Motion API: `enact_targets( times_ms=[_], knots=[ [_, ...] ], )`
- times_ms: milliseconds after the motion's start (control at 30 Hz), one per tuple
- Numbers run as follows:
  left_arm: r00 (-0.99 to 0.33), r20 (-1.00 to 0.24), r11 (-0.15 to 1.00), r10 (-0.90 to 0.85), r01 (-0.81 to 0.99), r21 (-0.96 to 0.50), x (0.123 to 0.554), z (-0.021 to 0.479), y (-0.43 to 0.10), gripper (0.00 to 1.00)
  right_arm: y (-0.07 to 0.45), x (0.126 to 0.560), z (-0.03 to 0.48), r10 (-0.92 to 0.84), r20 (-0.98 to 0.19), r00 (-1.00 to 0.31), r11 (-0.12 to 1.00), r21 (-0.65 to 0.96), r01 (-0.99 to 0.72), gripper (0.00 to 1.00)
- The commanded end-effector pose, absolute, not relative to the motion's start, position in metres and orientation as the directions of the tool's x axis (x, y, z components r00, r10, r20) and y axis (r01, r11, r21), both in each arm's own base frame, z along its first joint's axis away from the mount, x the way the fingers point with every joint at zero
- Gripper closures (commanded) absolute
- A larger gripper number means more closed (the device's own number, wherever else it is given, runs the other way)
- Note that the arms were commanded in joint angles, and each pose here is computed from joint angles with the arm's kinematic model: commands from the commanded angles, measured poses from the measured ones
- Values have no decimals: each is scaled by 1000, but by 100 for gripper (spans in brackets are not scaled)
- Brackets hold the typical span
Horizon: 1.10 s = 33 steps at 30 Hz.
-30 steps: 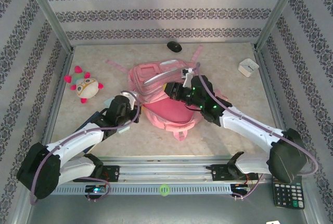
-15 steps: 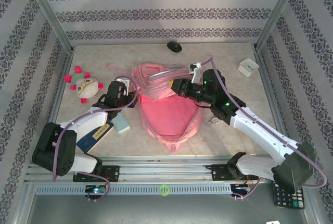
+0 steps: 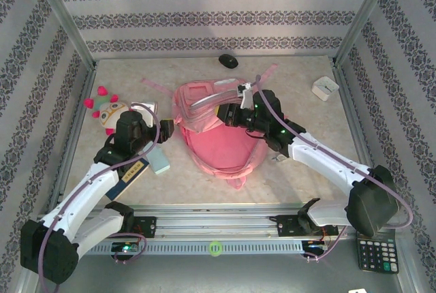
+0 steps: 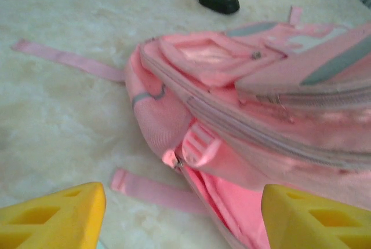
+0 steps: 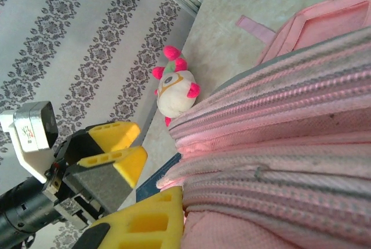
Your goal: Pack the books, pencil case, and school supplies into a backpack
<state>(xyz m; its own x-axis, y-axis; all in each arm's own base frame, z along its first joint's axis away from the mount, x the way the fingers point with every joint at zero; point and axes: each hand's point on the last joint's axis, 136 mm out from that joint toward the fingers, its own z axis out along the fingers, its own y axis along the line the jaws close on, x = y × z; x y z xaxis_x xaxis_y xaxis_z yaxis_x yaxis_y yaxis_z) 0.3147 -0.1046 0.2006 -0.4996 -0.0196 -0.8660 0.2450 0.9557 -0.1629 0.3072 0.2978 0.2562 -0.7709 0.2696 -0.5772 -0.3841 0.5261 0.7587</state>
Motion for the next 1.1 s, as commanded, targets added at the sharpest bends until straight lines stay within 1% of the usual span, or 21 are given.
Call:
enact_targets(
  times_ms=[0,33,200,267,367,400,433,467,500,533,600,700,800,867,900,933,1000,1067],
  knots=[
    [-528,-841,905,114,404,-131,290,187,-119,28,307,304,259,271,-622,-734,518,737,-433,100],
    [-509,-846,889,158,447,-102,286,186,-122,28,310,301,252,263,-614,-744,521,740,-426,100],
    [-476,-853,893,214,448,-26,293,199,-117,26,314,289,212,245,-540,-805,540,766,-350,100],
    [-494,-848,912,194,409,-30,300,200,-112,26,312,286,193,247,-495,-833,552,778,-300,100],
    [-535,-832,925,148,371,-74,304,196,-112,26,304,281,170,271,-430,-861,574,790,-214,99],
    [-552,-824,934,131,347,-84,305,192,-109,26,301,279,163,284,-403,-870,581,794,-178,87],
    [-568,-814,943,121,323,-85,307,188,-106,26,298,275,155,291,-373,-881,589,795,-142,70],
    [-583,-805,949,114,303,-85,307,185,-103,25,295,271,148,293,-343,-892,599,793,-108,59],
    [-603,-791,958,100,274,-88,307,181,-100,25,291,262,140,289,-301,-909,614,787,-65,53],
    [-625,-777,966,77,241,-98,306,179,-96,25,288,252,132,274,-264,-925,632,774,-34,49],
    [-664,-747,972,26,191,-136,304,172,-94,25,279,228,118,239,-222,-945,674,738,-3,44],
    [-708,-702,980,-71,83,-183,302,153,-87,26,256,195,104,213,-160,-964,731,680,49,40],
    [-745,-649,979,-155,-30,-200,300,136,-77,27,232,174,114,215,-143,-966,763,642,75,40],
    [-746,-619,967,-246,-147,-207,296,132,-66,27,218,165,130,216,-156,-964,785,615,76,43],
    [-737,-602,951,-309,-225,-213,292,130,-58,27,214,163,145,213,-182,-960,787,614,59,45],
    [-730,-587,936,-351,-264,-231,290,128,-55,27,214,163,162,207,-215,-955,784,620,31,45],
    [-714,-561,908,-418,-320,-270,285,124,-53,25,222,168,192,187,-272,-944,766,642,-33,42],
    [-700,-533,880,-475,-381,-285,280,119,-46,24,238,179,215,159,-329,-931,754,649,-100,41]
  ],
)
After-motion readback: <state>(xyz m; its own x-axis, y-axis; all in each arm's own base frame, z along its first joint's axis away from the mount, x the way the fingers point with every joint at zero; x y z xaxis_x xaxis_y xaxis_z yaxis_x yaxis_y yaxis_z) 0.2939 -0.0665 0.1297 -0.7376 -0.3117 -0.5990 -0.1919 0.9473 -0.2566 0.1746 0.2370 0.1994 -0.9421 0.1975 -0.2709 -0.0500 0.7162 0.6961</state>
